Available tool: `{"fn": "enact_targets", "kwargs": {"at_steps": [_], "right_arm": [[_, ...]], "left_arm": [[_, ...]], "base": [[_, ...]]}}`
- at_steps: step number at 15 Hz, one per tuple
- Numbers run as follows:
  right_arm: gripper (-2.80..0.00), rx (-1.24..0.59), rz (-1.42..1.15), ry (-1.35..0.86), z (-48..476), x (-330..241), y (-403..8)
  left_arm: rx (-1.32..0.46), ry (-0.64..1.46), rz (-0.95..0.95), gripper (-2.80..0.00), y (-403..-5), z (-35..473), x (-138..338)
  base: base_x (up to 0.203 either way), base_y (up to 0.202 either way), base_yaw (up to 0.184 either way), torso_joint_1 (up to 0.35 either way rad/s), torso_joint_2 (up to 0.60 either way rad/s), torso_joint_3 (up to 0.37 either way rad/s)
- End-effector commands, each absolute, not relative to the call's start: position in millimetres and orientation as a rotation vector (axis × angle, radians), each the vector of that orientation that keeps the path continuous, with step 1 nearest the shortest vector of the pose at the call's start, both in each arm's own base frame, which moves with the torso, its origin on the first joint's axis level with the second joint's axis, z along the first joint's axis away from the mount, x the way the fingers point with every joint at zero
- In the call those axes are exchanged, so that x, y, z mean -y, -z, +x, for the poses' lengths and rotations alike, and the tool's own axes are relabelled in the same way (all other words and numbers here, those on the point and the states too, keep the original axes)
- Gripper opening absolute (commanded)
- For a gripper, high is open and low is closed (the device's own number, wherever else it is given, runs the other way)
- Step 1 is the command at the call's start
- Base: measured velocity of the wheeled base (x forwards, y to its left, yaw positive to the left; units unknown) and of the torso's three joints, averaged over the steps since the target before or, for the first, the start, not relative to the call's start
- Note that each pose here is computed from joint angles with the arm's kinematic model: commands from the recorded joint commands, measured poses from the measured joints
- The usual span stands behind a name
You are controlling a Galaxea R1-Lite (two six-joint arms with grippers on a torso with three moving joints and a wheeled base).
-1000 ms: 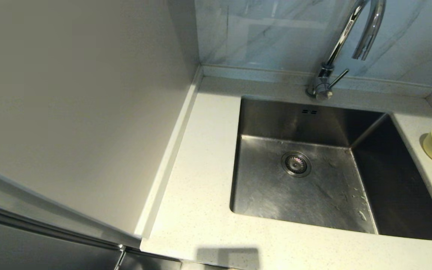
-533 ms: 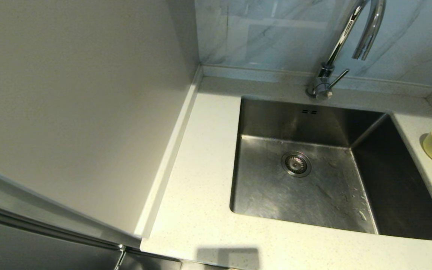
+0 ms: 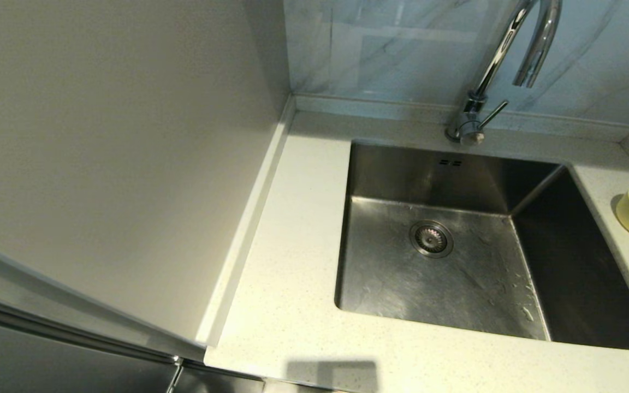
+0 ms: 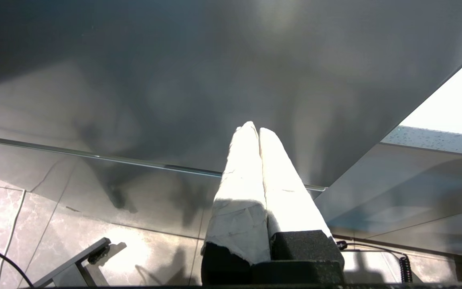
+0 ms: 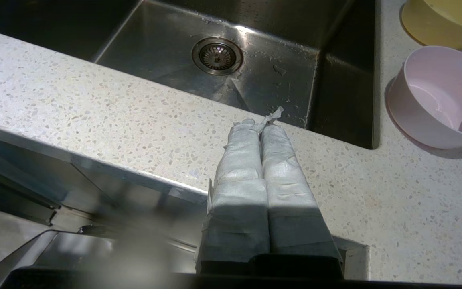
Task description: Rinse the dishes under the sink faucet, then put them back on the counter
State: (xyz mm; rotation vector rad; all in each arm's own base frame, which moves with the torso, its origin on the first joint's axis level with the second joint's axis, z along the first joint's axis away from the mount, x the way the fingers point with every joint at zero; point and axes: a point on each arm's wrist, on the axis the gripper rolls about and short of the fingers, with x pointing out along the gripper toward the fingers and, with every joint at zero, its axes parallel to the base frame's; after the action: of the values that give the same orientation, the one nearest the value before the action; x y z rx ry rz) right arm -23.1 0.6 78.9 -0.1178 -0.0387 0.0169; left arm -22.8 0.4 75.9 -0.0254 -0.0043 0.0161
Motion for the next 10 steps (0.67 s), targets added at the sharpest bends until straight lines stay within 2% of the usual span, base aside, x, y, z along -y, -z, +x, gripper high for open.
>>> {"fn": "enact_targets", "kwargs": {"at_steps": [1, 10], "right_arm": [[-2.8, 0.036, -0.119, -0.018, -22.9, -0.7, -79.1], [-2.8, 0.036, -0.119, -0.018, -22.9, -0.7, -79.1]], "left_arm": [[0.008, -0.017, -0.026, -2.8, -75.9, -23.0, -0.4], [0.008, -0.017, -0.026, -2.8, -75.9, -23.0, -0.4]], "base": [[0.0, 0.0, 0.0, 0.0, 0.0, 0.0], [0.0, 0.0, 0.0, 0.0, 0.0, 0.0]]}}
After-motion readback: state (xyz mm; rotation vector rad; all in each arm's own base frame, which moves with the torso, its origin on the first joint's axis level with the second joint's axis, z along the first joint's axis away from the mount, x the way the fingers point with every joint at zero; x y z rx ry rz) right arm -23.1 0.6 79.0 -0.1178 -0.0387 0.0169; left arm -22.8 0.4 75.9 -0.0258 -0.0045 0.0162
